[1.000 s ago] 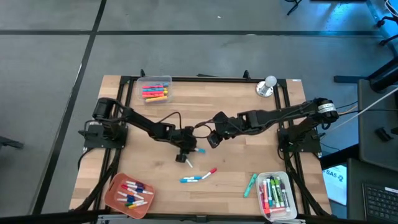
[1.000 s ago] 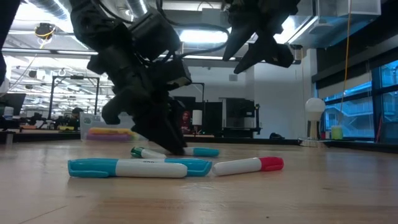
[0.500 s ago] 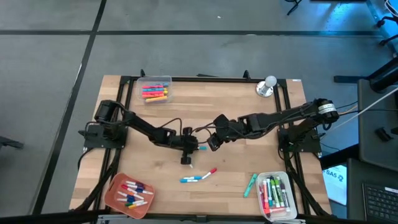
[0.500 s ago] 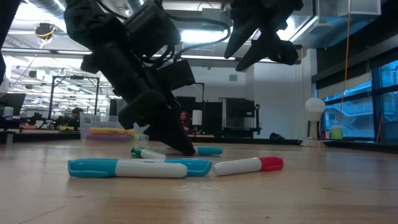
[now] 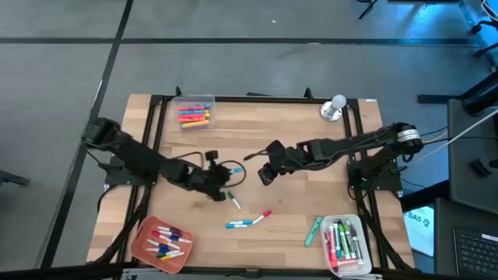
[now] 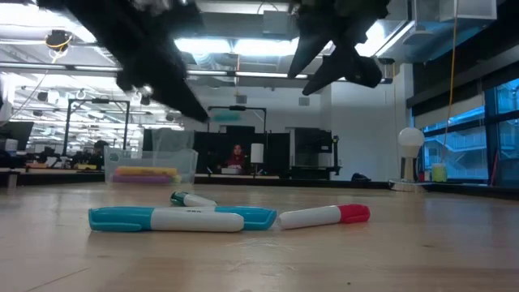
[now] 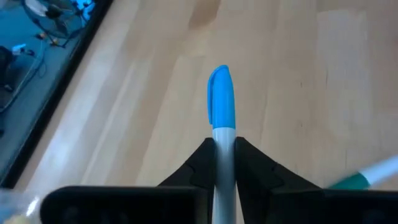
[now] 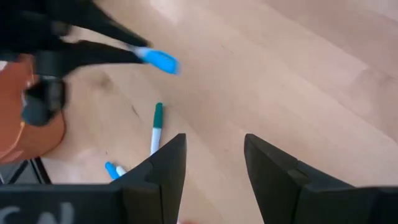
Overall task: Pick & Place Markers
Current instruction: Put the bottom center pitch blue pen into the orange bin
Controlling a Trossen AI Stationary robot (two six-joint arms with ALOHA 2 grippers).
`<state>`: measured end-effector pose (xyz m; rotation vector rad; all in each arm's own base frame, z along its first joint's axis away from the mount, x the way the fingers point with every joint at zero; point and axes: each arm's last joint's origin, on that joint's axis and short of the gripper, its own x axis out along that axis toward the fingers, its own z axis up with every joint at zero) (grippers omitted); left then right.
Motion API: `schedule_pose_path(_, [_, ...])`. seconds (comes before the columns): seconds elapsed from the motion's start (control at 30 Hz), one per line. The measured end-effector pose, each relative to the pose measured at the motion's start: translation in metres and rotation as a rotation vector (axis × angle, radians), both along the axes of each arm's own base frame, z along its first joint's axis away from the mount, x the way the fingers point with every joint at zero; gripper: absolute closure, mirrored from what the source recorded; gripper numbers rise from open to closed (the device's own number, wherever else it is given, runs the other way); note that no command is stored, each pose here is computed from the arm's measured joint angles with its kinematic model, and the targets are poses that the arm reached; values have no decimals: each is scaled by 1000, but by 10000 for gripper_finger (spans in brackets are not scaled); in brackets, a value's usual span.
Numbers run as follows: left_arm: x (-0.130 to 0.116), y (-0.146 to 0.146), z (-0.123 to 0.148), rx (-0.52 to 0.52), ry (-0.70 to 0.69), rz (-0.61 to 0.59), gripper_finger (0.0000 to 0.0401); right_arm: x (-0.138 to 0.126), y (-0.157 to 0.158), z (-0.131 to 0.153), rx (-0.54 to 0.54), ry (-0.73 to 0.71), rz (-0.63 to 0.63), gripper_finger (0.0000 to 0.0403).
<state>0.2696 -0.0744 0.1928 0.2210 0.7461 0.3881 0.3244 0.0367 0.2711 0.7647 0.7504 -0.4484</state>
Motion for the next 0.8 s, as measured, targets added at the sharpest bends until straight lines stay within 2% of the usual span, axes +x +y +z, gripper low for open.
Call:
schedule_pose_path(0.17, [-31,1,30,-57,-20,20,366,3,-7,2,10,-29,17,240])
schedule_pose_path(0.23, [-44,-2,39,-111,-4,-30,367,5,-10,3,20,-40,33,240])
schedule_pose_path(0.37, [-67,-14,51,-264,56,-199,363,6,-14,4,10,-59,48,240])
schedule_pose_path(0.43, [-76,-21,54,-410,94,-264,362,7,-15,5,10,-65,46,240])
schedule_pose_path(0.5, [-83,-31,54,-576,165,-328,362,7,-16,5,11,-72,45,240])
schedule_pose_path(0.57, [-91,-44,45,-677,227,-380,365,8,-15,6,18,-78,52,240])
schedule_pose_path(0.67, [-107,-63,27,-721,320,-440,366,8,-15,6,19,-81,53,240])
schedule_pose_path(0.8, [-120,-85,30,-831,305,-471,360,8,-13,6,52,-82,45,240])
